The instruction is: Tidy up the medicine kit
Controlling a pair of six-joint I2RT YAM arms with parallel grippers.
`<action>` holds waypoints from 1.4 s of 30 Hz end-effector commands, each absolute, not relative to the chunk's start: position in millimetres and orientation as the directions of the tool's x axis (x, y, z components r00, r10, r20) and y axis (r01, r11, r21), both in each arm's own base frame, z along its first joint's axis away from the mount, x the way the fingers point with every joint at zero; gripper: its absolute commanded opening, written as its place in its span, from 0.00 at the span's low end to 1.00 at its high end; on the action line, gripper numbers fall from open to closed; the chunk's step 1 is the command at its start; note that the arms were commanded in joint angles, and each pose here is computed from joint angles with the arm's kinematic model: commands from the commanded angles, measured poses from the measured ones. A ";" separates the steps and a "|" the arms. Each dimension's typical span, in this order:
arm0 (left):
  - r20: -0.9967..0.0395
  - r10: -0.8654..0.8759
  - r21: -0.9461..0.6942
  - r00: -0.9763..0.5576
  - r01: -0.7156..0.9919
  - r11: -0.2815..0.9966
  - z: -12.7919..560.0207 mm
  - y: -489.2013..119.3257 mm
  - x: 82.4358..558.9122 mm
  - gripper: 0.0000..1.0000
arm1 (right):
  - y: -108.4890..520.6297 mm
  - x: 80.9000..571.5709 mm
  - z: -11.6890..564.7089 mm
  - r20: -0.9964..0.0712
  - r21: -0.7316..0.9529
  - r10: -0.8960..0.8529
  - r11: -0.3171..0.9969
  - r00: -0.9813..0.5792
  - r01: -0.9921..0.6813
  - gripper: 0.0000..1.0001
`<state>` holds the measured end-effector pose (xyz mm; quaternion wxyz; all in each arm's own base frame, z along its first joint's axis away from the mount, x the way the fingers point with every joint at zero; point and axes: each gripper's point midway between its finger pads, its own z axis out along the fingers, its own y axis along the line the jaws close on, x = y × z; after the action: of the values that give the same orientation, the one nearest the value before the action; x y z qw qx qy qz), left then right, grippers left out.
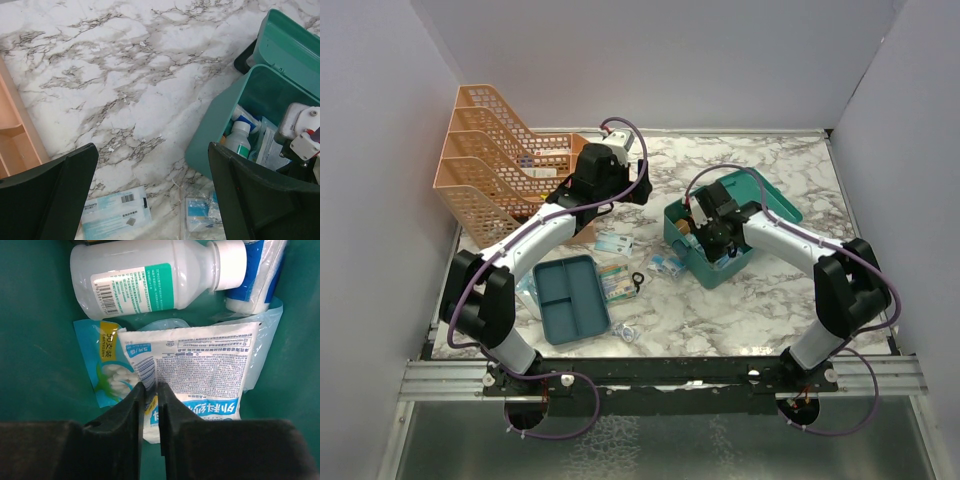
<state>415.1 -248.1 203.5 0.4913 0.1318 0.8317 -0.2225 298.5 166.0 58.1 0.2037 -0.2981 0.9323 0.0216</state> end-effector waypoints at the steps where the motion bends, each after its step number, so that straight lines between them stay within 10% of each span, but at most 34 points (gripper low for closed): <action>1: -0.895 -0.019 -0.234 -0.446 0.433 0.870 220.9 -246.6 423.9 0.96 | 178.6 309.1 76.6 -0.427 -0.045 -0.508 0.838 -0.748 -0.543 0.21; 12: -0.889 -0.028 -0.240 -0.456 0.413 0.879 220.7 -239.5 415.7 0.97 | 183.1 338.0 130.4 -0.565 -0.058 -0.369 0.910 -0.738 -0.411 0.27; 29: -0.859 -0.042 -0.269 -0.511 0.379 0.886 194.3 -233.8 403.7 0.97 | 176.1 319.3 50.4 -0.385 -0.013 -0.231 0.969 -0.894 -0.245 0.34; 42: -0.739 -0.044 -0.283 -0.672 0.251 0.926 150.2 -209.1 365.8 0.93 | 183.3 334.3 153.3 -0.584 0.104 -0.038 0.987 -0.811 -0.121 0.36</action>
<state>385.5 -226.3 156.3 0.4292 0.0858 0.8763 -0.2014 328.5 182.3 90.8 0.2347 -0.0983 0.9665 0.0333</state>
